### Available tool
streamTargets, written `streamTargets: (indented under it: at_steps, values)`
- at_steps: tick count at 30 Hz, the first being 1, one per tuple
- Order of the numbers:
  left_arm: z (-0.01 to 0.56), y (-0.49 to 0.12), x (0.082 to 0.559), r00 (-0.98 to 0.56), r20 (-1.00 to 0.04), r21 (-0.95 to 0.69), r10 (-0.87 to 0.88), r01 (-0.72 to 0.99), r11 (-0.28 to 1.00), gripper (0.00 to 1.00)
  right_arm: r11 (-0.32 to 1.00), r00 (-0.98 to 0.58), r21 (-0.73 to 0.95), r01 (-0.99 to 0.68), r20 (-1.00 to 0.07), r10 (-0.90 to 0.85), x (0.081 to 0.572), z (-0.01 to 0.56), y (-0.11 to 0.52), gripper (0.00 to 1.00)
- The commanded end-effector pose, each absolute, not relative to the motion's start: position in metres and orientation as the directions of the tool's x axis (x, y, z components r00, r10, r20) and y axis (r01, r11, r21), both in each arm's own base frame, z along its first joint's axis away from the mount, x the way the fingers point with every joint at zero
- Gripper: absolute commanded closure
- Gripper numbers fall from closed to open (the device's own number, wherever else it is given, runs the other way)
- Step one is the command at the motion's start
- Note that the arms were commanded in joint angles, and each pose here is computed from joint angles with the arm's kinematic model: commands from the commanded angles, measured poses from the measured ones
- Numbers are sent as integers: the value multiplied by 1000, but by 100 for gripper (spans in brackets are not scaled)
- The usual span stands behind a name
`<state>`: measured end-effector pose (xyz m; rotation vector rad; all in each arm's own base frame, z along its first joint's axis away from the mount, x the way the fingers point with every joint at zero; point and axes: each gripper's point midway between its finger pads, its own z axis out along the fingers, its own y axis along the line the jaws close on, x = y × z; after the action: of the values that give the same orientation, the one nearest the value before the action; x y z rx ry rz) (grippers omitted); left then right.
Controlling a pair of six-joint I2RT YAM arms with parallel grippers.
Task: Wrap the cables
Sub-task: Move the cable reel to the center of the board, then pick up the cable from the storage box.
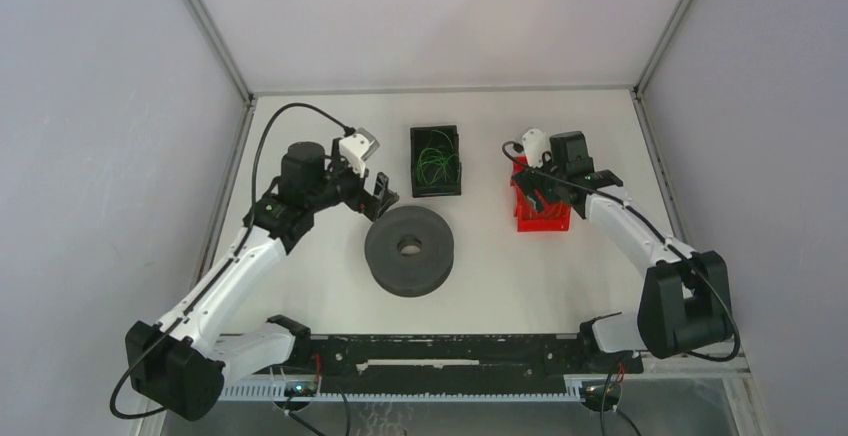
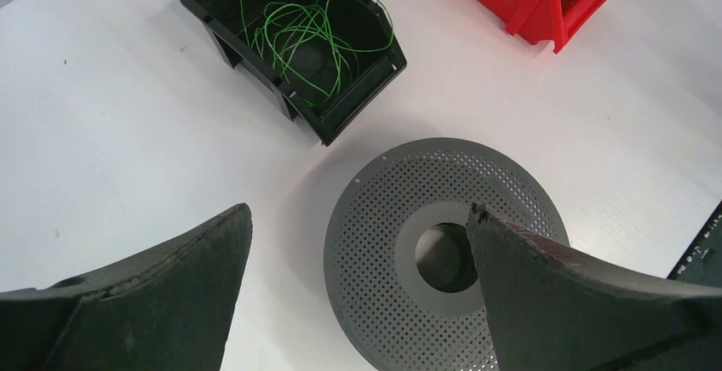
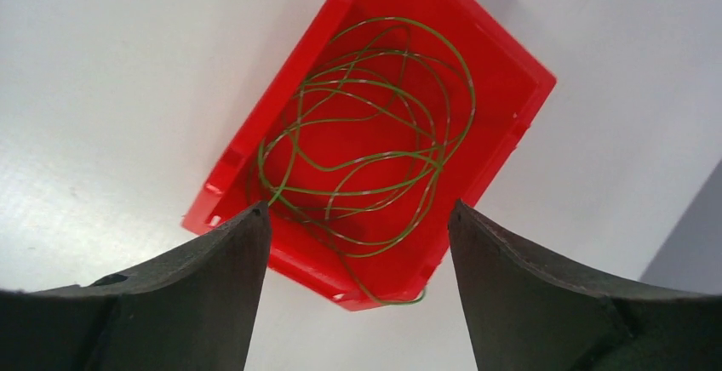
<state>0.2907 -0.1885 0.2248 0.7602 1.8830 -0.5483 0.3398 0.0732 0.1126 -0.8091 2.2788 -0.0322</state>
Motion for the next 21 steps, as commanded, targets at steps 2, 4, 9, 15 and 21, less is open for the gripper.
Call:
streamTargets:
  at_steps: [2, 4, 9, 15, 21]
  values:
    - [231, -189, 292, -289, -928, -41, 235, 706, 707, 0, 686, -453, -350, -638, -550, -702, 363, 120, 68, 17]
    - [229, -189, 293, -292, -926, -41, 239, 707, 706, 0, 664, -451, -352, -660, -521, -724, 367, 113, 66, 17]
    - [223, -188, 294, -304, -919, -40, 251, 705, 708, 0, 628, -455, -338, -701, -466, -759, 378, 99, 61, 21]
    - [220, -187, 295, -310, -914, -37, 261, 704, 709, 0, 633, -473, -342, -694, -446, -760, 393, 86, 56, 45]
    - [220, -184, 297, -304, -914, -21, 268, 696, 718, 0, 655, -415, -344, -673, -558, -719, 385, 136, 73, 94]
